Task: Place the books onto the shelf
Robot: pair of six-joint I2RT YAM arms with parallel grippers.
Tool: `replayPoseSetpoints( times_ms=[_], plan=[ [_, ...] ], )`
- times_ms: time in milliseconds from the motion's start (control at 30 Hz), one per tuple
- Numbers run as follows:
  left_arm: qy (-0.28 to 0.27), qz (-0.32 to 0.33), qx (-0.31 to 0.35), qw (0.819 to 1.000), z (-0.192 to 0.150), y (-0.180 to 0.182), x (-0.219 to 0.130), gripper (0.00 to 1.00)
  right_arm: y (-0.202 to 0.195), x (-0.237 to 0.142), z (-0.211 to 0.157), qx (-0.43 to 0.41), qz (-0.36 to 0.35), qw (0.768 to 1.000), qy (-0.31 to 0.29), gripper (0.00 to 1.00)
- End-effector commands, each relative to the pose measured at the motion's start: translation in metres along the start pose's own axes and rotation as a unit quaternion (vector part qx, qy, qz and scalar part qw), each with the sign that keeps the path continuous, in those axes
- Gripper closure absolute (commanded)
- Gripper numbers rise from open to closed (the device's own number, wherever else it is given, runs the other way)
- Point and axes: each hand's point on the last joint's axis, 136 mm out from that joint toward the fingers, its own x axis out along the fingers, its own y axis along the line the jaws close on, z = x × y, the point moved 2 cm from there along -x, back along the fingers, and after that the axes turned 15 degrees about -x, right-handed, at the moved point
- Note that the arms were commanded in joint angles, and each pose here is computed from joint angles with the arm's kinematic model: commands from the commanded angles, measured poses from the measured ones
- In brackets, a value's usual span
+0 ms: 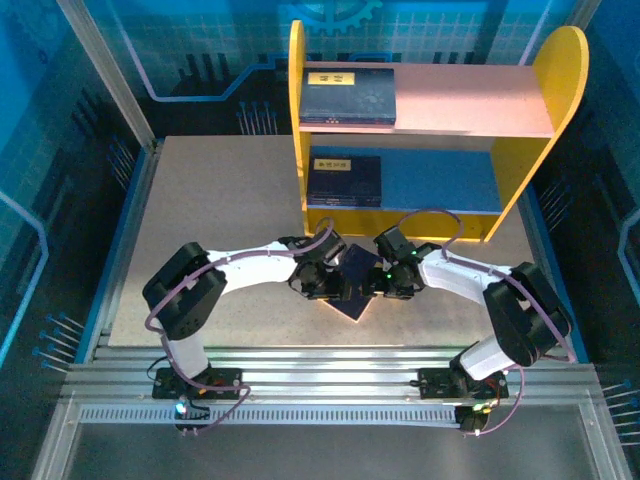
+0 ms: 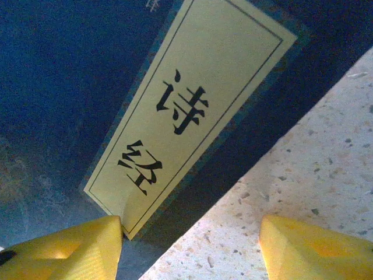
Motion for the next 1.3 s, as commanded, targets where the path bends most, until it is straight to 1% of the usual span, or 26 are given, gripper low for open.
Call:
replayPoseSetpoints(
  times_ms=[0, 100, 233, 333, 500, 567, 633, 667, 867, 933, 1067, 1200, 1267],
  plan=[
    [0.015, -0.024, -0.010, 1.000, -0.021, -0.003, -0.009, 0.50, 0.001, 0.003, 0.002, -0.004, 0.012, 1.000, 0.003, 0.35],
    [-0.012, -0.003, -0.015, 1.000, -0.020, 0.007, -0.018, 0.50, 0.002, 0.004, 0.005, -0.006, 0.012, 1.000, 0.001, 0.35],
    [-0.055, 0.031, 0.003, 0.998, -0.003, 0.011, -0.034, 0.48, 0.005, 0.006, 0.012, -0.006, 0.017, 1.000, -0.004, 0.36],
    [-0.067, 0.052, 0.015, 0.996, 0.007, 0.012, -0.040, 0.48, 0.010, 0.009, 0.019, -0.010, 0.024, 1.000, -0.008, 0.41],
    [-0.081, 0.076, 0.000, 0.994, 0.025, 0.030, -0.043, 0.46, 0.025, 0.011, 0.028, -0.038, 0.036, 0.999, -0.016, 0.49],
    [-0.085, 0.079, -0.009, 0.993, 0.034, 0.039, -0.043, 0.46, 0.032, 0.012, 0.030, -0.053, 0.035, 0.998, -0.013, 0.52],
    [-0.088, 0.079, -0.007, 0.993, 0.040, 0.042, -0.043, 0.46, 0.037, 0.018, 0.024, -0.070, 0.029, 0.997, 0.001, 0.55],
    [-0.089, 0.079, -0.006, 0.993, 0.042, 0.043, -0.043, 0.46, 0.044, 0.016, 0.029, -0.081, 0.028, 0.996, -0.005, 0.57],
    [-0.076, 0.097, -0.007, 0.992, 0.042, 0.053, -0.031, 0.46, 0.071, 0.020, 0.019, -0.130, 0.047, 0.990, -0.012, 0.66],
    [-0.071, 0.101, -0.010, 0.992, 0.040, 0.057, -0.026, 0.47, 0.068, 0.026, 0.004, -0.142, 0.040, 0.989, 0.000, 0.68],
    [-0.065, 0.119, -0.016, 0.991, 0.038, 0.067, -0.021, 0.46, 0.060, 0.029, -0.005, -0.137, 0.028, 0.990, 0.008, 0.71],
    [-0.075, 0.157, -0.023, 0.985, 0.038, 0.081, -0.022, 0.46, 0.050, 0.037, -0.011, -0.127, 0.015, 0.992, 0.023, 0.74],
    [-0.075, 0.163, -0.023, 0.983, 0.037, 0.086, -0.022, 0.46, 0.048, 0.042, -0.014, -0.127, 0.011, 0.991, 0.030, 0.74]
  ],
)
